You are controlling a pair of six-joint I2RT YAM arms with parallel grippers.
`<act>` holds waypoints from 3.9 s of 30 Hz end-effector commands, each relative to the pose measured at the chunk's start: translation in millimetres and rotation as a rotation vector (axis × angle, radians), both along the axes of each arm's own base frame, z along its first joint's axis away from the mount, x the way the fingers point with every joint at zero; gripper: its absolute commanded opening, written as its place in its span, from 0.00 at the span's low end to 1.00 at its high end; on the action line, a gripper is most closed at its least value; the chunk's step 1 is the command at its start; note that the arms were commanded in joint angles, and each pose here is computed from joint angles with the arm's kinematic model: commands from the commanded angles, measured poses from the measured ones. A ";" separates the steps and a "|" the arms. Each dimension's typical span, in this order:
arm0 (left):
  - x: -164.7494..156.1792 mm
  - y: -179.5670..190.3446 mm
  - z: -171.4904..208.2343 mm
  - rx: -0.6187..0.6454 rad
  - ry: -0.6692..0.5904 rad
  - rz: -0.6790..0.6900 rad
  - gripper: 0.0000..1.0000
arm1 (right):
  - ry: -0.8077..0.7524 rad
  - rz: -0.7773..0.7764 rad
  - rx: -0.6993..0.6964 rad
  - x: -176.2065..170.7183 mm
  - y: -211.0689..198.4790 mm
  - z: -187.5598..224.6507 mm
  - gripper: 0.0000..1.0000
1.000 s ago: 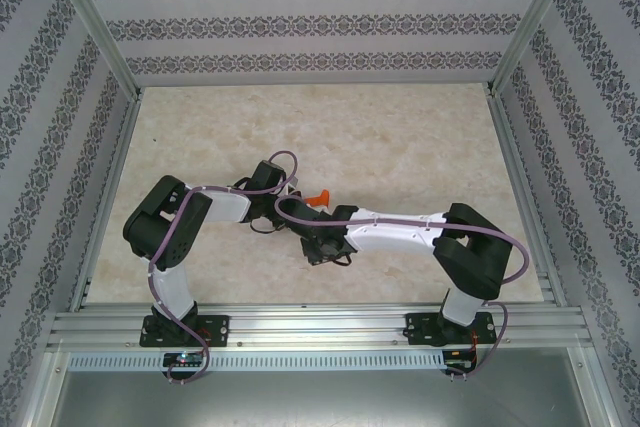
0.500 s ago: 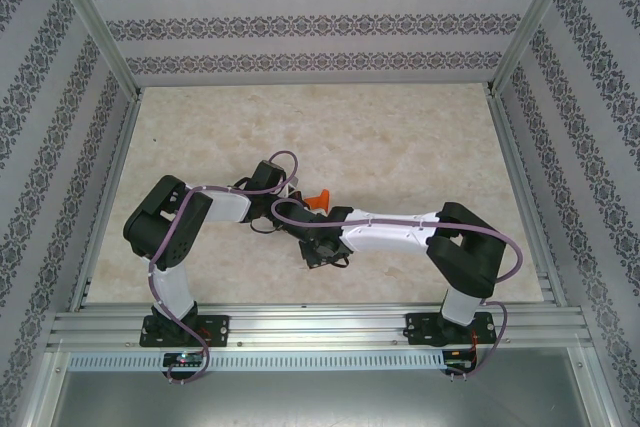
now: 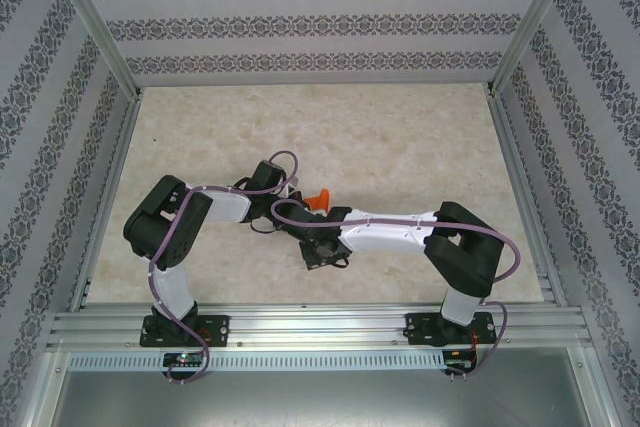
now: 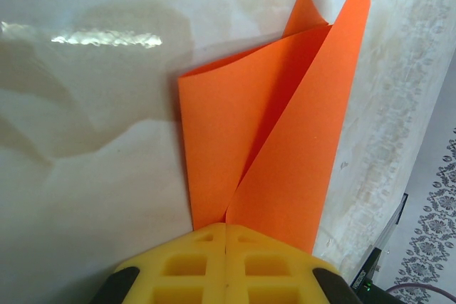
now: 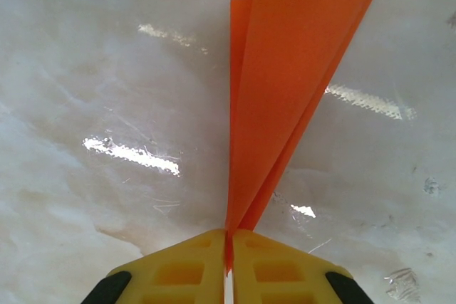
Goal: Fold a paper plane with a square sheet of paper (fold left side to right side)
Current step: Fold the wing for the fifth time at the center of the table.
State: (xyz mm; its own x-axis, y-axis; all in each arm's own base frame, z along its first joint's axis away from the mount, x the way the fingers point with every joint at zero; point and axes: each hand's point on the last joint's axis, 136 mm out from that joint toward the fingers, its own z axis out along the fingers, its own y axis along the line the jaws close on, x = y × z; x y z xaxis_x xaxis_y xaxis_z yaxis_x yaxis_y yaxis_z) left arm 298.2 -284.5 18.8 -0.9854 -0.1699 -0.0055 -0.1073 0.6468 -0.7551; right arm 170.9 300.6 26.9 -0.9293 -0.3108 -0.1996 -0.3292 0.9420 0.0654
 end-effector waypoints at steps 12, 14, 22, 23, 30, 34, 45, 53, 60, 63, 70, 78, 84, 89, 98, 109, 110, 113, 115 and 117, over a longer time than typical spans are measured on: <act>-1.8 11.2 -21.0 0.057 0.017 0.014 0.02 | 0.036 0.007 -0.113 -17.8 -8.7 -11.8 0.08; -1.9 10.8 -21.1 0.057 0.019 0.013 0.02 | 0.023 0.015 -0.091 -17.0 -6.0 -8.2 0.09; -2.1 11.6 -22.2 0.061 0.018 0.012 0.02 | -0.059 0.082 0.156 -11.0 11.5 37.3 0.30; -2.5 11.3 -22.8 0.061 0.019 0.010 0.02 | -0.063 0.083 0.180 -9.6 10.0 41.2 0.31; -2.9 12.2 -23.0 0.062 0.017 0.012 0.02 | -0.017 0.011 0.497 15.3 13.3 51.4 0.32; -3.0 12.0 -22.9 0.060 0.018 0.013 0.02 | 0.015 -0.026 0.633 30.8 27.4 52.9 0.24; -1.9 10.2 -19.4 0.053 0.012 0.010 0.02 | -0.061 -0.035 0.138 26.0 -11.6 22.4 0.32; -1.4 9.8 -18.8 0.053 0.009 0.007 0.02 | -0.086 -0.022 -0.044 13.9 -13.4 18.2 0.33; -1.5 9.4 -19.6 0.053 0.010 0.006 0.02 | -0.094 0.018 -0.111 11.7 -7.1 15.5 0.31; -1.3 9.8 -19.9 0.053 0.011 0.009 0.02 | -0.094 0.028 -0.125 11.6 -5.2 14.5 0.29; -1.0 9.6 -20.2 0.054 0.012 0.009 0.02 | -0.073 0.037 -0.148 6.0 -5.2 7.9 0.24; -1.5 9.9 -20.6 0.054 0.013 0.008 0.01 | -0.051 0.042 -0.164 0.0 -4.1 0.4 0.20; -1.8 9.6 -20.6 0.053 0.013 0.008 0.02 | -0.055 0.043 -0.154 2.1 1.0 1.1 0.20; -2.0 9.7 -21.1 0.052 0.014 0.007 0.01 | -0.084 0.031 -0.090 5.0 8.2 12.1 0.21; -2.8 9.2 -22.0 0.050 0.016 0.005 0.02 | -0.097 0.013 -0.164 10.8 0.5 9.2 0.22; -2.0 9.0 -22.6 0.048 0.014 0.004 0.01 | -0.098 0.017 -0.188 13.4 1.9 6.2 0.21; -1.8 8.7 -22.5 0.047 0.016 0.005 0.01 | -0.097 0.018 -0.189 13.4 2.3 5.9 0.21; -2.2 8.5 -22.7 0.046 0.016 0.002 0.01 | -0.089 0.019 -0.207 12.4 -0.2 3.5 0.20; -1.8 8.3 -22.5 0.046 0.014 0.003 0.01 | -0.088 0.019 -0.214 11.5 -1.1 2.7 0.19; -1.9 8.1 -22.4 0.045 0.013 0.002 0.01 | -0.084 0.020 -0.222 10.6 -2.5 1.7 0.18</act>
State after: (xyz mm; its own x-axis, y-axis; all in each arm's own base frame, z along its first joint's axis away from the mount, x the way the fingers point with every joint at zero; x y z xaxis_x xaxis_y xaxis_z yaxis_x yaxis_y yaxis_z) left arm 298.1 -286.1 18.7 -0.9865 -0.1637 -0.0039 -0.1031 0.6400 -0.7614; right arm 181.0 297.2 26.3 -0.9102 -0.3673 -0.1912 -0.3451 0.9281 -0.1397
